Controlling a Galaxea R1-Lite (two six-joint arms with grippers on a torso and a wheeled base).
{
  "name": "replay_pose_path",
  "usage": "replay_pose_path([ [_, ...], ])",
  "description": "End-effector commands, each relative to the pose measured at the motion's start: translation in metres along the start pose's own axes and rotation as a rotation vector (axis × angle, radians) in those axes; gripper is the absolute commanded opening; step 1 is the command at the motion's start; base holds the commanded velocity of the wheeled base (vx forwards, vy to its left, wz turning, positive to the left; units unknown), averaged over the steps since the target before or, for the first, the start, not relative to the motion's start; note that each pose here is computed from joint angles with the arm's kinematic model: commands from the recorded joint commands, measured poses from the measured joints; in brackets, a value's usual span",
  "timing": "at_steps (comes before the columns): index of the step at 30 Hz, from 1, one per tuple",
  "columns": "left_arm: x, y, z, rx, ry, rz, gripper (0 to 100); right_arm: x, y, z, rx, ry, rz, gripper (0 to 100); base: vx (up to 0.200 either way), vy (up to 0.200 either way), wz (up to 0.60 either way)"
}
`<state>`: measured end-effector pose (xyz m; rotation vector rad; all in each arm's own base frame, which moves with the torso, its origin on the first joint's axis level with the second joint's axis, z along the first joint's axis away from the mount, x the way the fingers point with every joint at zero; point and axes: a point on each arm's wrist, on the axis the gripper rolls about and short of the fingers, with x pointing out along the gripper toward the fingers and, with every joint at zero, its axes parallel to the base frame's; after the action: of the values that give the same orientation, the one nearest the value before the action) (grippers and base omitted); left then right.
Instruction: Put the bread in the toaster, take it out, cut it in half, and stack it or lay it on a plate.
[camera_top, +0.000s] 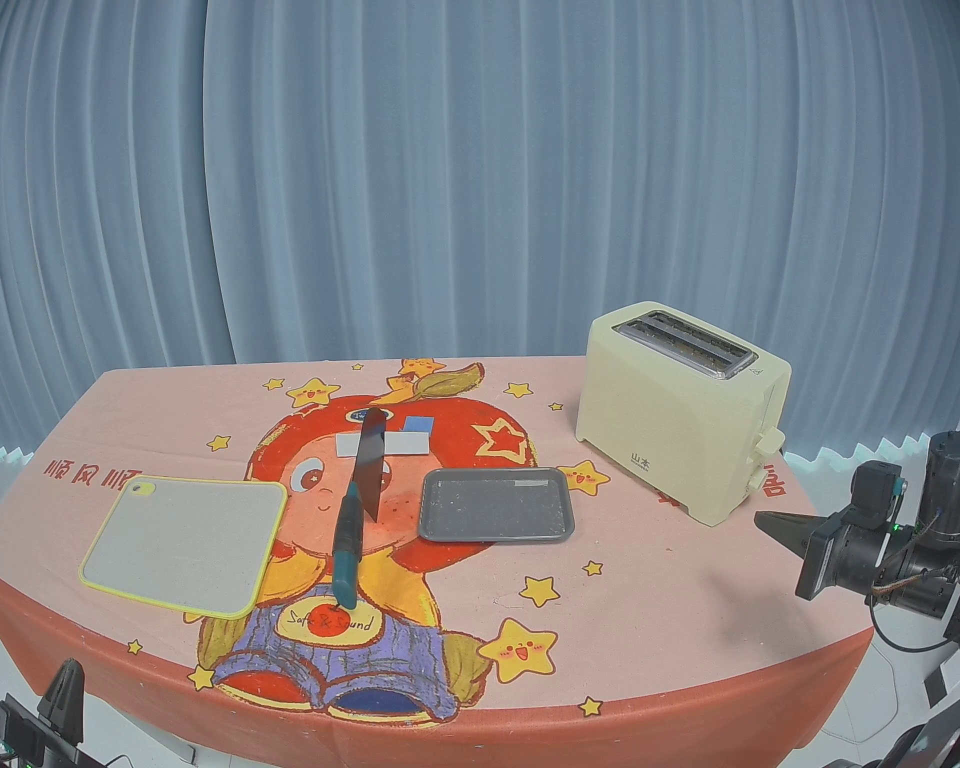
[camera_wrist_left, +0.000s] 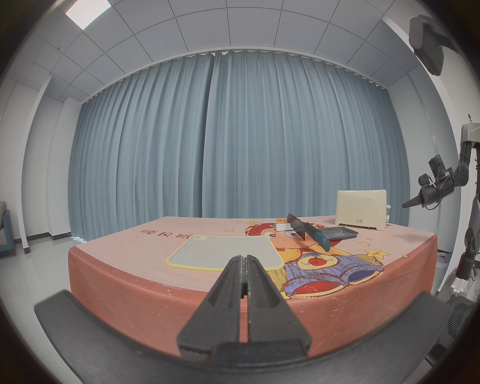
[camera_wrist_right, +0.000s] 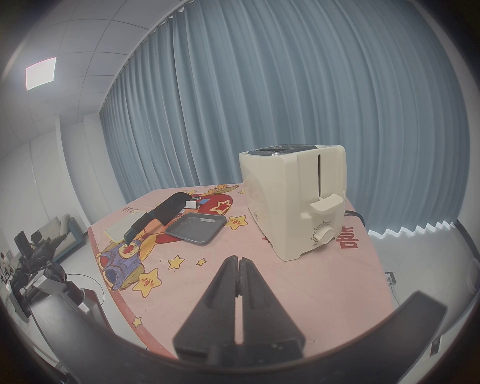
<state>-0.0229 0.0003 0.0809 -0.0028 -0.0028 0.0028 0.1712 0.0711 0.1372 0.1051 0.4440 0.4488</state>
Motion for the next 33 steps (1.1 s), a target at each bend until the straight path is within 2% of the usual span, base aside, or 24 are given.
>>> replay_pose_path([
  [1,0.0010,0.0000,-0.0050,0.000,0.014,0.000,0,-0.0002,0.0003,-0.0003,-0.001,0.000,0.002,0,0.000,0.000,0.00],
  [10,0.0010,0.0000,-0.0050,0.000,0.014,0.000,0,-0.0005,0.0000,-0.0022,-0.020,0.008,0.000,0,0.000,0.000,0.00],
  [33,0.0010,0.0000,-0.0050,0.000,0.014,0.000,0,0.0002,0.0017,-0.0065,-0.027,0.025,0.007,0,0.000,0.000,0.00],
])
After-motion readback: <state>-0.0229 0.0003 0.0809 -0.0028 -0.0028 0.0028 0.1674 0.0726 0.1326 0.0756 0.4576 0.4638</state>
